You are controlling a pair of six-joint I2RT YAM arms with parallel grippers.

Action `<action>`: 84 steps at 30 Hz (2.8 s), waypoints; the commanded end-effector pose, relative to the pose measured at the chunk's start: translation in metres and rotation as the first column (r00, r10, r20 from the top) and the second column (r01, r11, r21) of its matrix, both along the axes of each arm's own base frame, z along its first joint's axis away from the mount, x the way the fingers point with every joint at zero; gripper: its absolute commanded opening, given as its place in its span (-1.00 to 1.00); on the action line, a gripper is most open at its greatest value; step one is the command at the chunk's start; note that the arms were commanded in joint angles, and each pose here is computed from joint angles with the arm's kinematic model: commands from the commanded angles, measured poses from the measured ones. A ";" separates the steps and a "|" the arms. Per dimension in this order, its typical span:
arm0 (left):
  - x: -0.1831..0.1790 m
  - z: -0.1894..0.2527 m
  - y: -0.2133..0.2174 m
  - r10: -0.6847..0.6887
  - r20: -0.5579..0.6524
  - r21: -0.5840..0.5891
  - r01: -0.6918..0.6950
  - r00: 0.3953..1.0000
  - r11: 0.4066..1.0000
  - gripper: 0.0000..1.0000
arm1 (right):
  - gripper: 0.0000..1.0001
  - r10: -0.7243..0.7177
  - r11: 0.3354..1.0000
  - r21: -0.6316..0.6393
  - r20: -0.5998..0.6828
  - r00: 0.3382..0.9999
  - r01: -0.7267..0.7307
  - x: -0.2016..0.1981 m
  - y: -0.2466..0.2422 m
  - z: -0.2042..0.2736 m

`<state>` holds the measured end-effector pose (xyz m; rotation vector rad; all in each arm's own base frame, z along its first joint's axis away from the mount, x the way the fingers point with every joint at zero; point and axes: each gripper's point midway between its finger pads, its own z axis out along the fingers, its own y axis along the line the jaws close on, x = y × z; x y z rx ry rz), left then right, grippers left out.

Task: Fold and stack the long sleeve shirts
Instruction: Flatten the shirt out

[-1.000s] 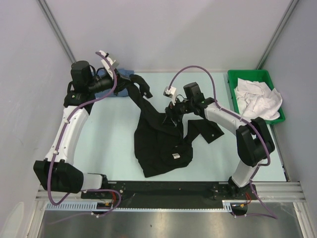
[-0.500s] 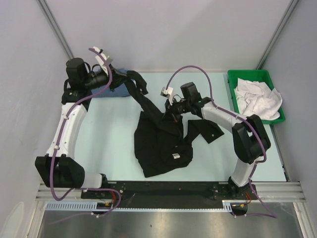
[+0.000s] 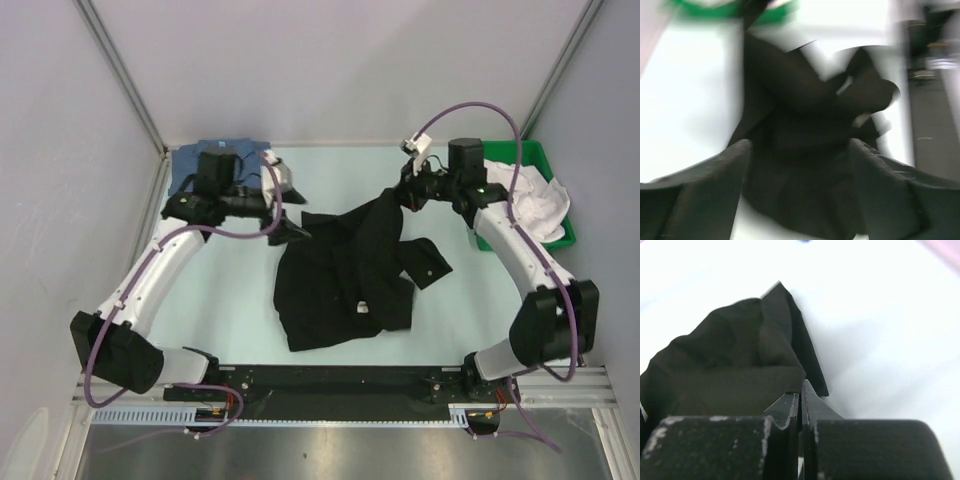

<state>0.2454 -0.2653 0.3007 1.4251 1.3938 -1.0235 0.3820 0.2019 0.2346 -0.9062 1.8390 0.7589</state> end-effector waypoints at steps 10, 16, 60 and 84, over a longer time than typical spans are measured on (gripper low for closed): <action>0.167 -0.096 0.074 0.296 0.166 0.089 -0.313 0.941 0.945 0.98 | -1.00 0.035 0.999 -0.024 0.486 0.873 -0.026 -0.056 -0.023 0.180; 0.118 -0.131 0.034 0.111 -0.180 0.044 -0.105 0.977 0.994 0.96 | -1.00 -0.021 1.000 0.005 0.520 0.854 0.022 -0.046 -0.026 0.205; 0.054 -0.142 0.052 0.415 -0.379 0.041 -0.433 0.828 0.901 0.88 | -1.00 -0.093 0.902 0.416 0.457 0.884 -0.120 -0.062 0.050 0.318; -0.121 -0.164 -0.013 0.003 -0.173 0.386 0.065 0.985 0.920 0.11 | -1.00 -0.419 0.890 0.179 -0.041 0.907 0.419 -0.025 -0.126 0.077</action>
